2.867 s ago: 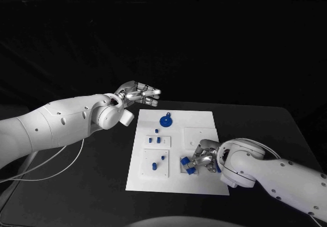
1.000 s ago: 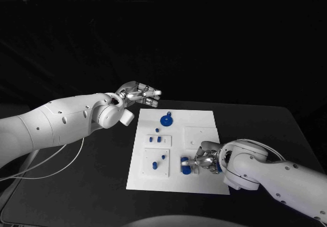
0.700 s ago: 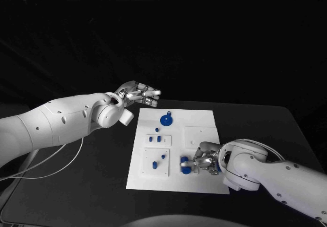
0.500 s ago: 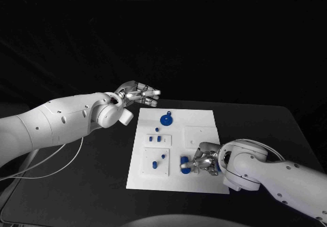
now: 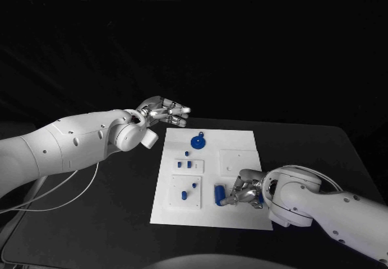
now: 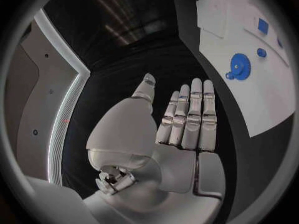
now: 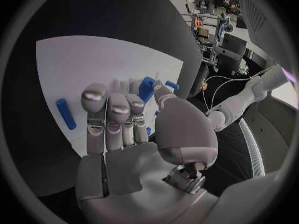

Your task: Assemble the parts on the task board

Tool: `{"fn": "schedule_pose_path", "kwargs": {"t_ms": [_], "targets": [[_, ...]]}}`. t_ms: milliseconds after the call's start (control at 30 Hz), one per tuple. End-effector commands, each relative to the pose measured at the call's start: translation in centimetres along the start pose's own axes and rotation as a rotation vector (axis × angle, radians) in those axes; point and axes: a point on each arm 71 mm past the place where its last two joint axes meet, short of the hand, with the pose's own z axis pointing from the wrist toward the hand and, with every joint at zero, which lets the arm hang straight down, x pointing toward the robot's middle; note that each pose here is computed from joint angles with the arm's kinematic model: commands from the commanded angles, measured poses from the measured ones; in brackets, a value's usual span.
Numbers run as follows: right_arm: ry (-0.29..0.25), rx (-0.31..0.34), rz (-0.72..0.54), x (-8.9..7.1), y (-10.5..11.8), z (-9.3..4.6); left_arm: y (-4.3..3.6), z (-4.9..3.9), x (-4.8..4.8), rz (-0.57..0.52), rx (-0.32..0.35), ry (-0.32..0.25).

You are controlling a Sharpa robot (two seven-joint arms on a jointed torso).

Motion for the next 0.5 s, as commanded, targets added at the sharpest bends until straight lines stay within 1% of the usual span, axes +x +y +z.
{"fn": "schedule_pose_path", "kwargs": {"t_ms": [33,500], "targets": [[0.014,-0.008,-0.027,0.19,0.1,-0.02,-0.07,0.02,0.12,0.001,0.002,0.012],[0.008,0.026,-0.01,0.03,-0.32,0.57,-0.03,0.03,0.15,0.002,-0.001,0.013]]}}
